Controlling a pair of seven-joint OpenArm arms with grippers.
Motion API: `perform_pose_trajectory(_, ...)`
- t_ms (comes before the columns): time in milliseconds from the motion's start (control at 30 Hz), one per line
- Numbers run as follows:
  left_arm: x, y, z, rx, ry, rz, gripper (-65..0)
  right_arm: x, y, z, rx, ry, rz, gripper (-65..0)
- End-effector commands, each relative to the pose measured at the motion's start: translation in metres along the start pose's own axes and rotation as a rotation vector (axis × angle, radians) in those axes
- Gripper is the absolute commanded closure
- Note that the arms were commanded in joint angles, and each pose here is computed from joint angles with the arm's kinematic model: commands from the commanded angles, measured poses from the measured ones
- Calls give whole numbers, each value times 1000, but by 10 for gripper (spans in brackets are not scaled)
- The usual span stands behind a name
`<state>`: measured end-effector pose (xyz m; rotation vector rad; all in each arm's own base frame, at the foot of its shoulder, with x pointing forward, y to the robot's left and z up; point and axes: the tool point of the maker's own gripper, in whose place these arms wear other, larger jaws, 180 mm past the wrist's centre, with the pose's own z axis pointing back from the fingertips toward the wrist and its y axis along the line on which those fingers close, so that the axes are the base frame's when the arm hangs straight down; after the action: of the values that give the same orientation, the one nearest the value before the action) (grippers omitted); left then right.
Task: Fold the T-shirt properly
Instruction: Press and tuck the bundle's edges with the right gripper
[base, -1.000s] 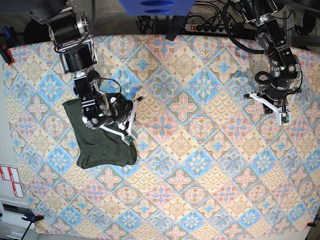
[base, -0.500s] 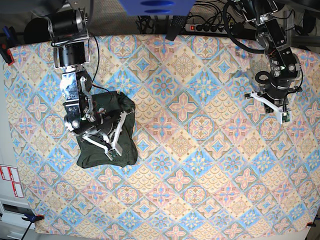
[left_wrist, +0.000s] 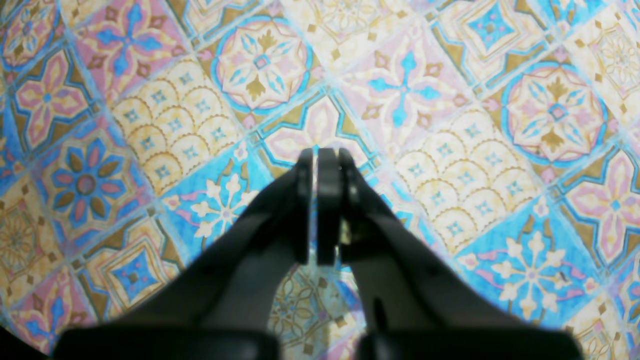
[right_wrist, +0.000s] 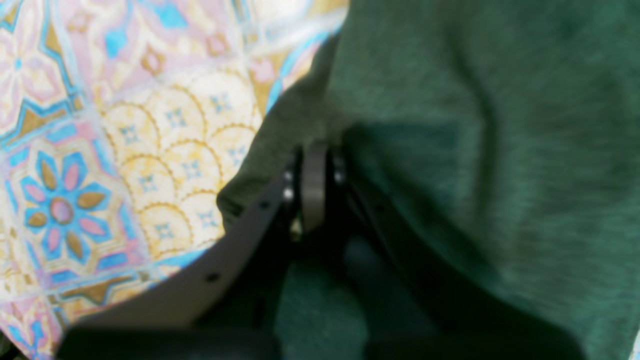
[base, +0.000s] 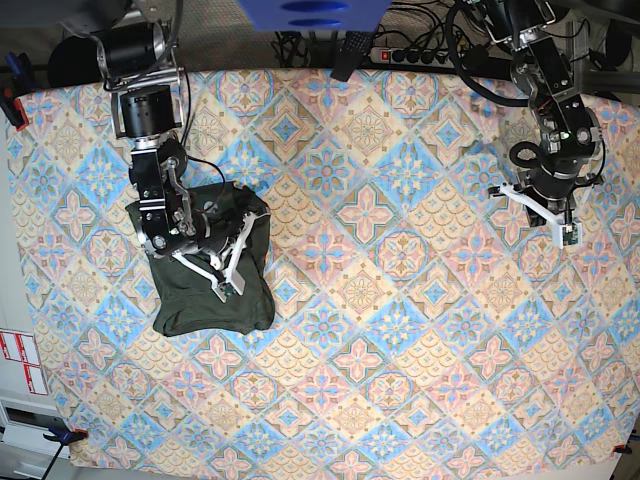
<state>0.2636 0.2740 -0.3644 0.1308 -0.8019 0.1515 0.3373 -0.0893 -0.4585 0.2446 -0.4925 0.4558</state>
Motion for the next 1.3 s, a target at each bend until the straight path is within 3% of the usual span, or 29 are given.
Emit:
perform_pose_trajectory(0, 15, 0, 3, 0, -48, -8, 0, 22, -3, 6, -3, -61, 7, 0)
perform_pose_trajectory(300, 8, -16, 5, -82, -46, 33, 0, 23, -2, 7, -2, -66, 10, 0)
perform_pose_trajectory(567, 3, -16, 6, -89, -36, 37, 0, 61, 1, 39, -39, -201, 76, 0)
perform_pose_trajectory(833, -9, -15, 8, -87, -8, 35, 0, 28, -12, 21, -39, -108, 34, 0)
perform_pose_trajectory(1033, -13, -14, 9, -87, -1, 32, 0, 31, -25, 25, -60, -145, 39, 0)
perform_pose_trajectory(1267, -13, -16, 9, -90, 0, 34, 0, 20, -39, 25, -80, -122, 15, 0)
